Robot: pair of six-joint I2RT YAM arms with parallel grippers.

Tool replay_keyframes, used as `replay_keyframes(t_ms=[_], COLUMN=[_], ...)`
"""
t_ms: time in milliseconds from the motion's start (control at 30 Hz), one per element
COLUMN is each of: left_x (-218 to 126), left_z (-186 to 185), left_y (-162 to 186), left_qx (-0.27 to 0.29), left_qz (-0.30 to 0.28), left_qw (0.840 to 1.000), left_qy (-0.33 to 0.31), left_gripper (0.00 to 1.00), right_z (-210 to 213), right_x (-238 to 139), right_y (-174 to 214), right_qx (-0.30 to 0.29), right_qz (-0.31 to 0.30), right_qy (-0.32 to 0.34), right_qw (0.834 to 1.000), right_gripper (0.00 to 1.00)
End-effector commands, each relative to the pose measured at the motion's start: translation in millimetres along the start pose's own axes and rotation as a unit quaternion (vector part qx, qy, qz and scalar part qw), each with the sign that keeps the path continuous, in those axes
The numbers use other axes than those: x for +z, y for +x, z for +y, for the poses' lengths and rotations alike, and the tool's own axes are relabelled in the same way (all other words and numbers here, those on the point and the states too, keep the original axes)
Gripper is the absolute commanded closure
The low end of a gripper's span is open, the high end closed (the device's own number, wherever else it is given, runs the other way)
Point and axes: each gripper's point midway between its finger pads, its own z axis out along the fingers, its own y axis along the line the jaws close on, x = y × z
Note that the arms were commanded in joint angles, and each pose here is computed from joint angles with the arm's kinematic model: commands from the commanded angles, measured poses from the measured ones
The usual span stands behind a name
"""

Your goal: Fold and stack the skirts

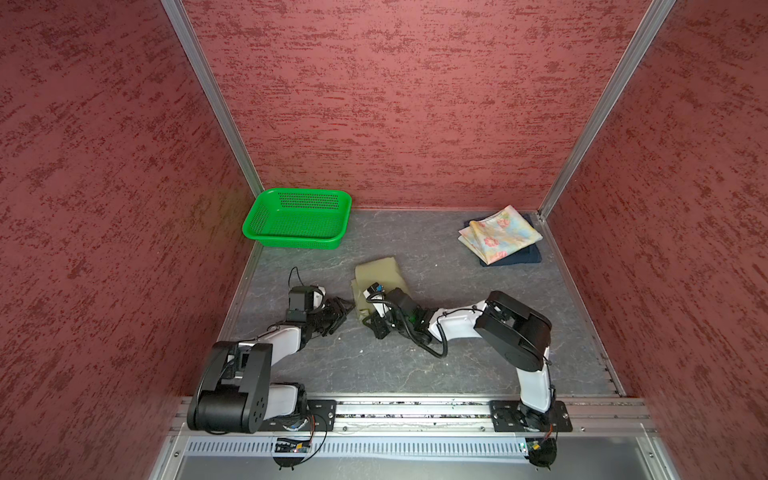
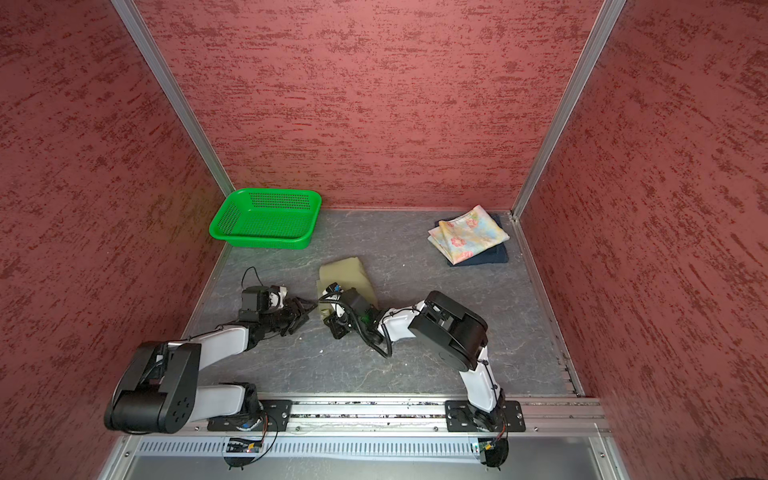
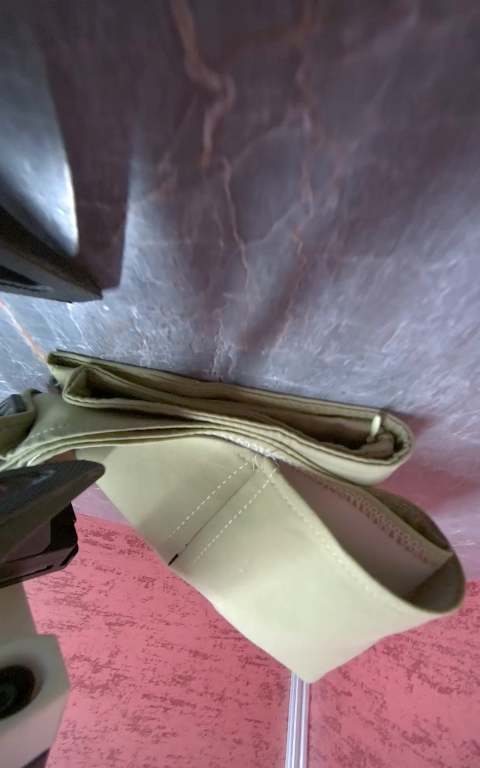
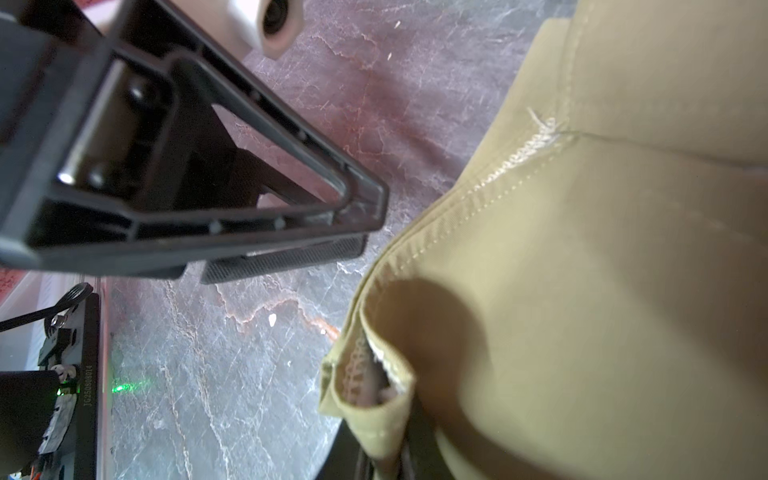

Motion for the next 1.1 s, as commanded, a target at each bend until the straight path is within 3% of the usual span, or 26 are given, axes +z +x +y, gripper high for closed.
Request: replay_keyframes(t_ms=[0,200,600,1067], left_x=[-3.8,5.9,11.5,58.7], left_z=[-6.8,-26.7,-74.5,-80.9], left_y=[-11.7,-28.0,-40.7,-18.6], left_qx=[0.01,0.022,0.055,0.065], left_qz=[-0.008,-0.005,-0.004,0.043], left_qw=[1.0,1.0,0.997,0.994], left_qy=[-0.009,0.008,0.063,0.082], left_gripper=[0.39,0.43,0.7,0.77], right_z=[-0.1,-1.6,-4.2,-7.0], right_x=[1.8,1.2,3.0,2.7], right_y=[5.5,11.3,12.3,12.1], right_qx=[0.006,0.012,0.015,0.019], right_qz=[-0.002,-0.002,-0.001,-0.002], right_qy=[-0.013,-0.016,-0.011,-0.005], right_qw=[1.0,1.0,1.0,1.0], right_gripper=[0.86,0.86,0.85,0.85])
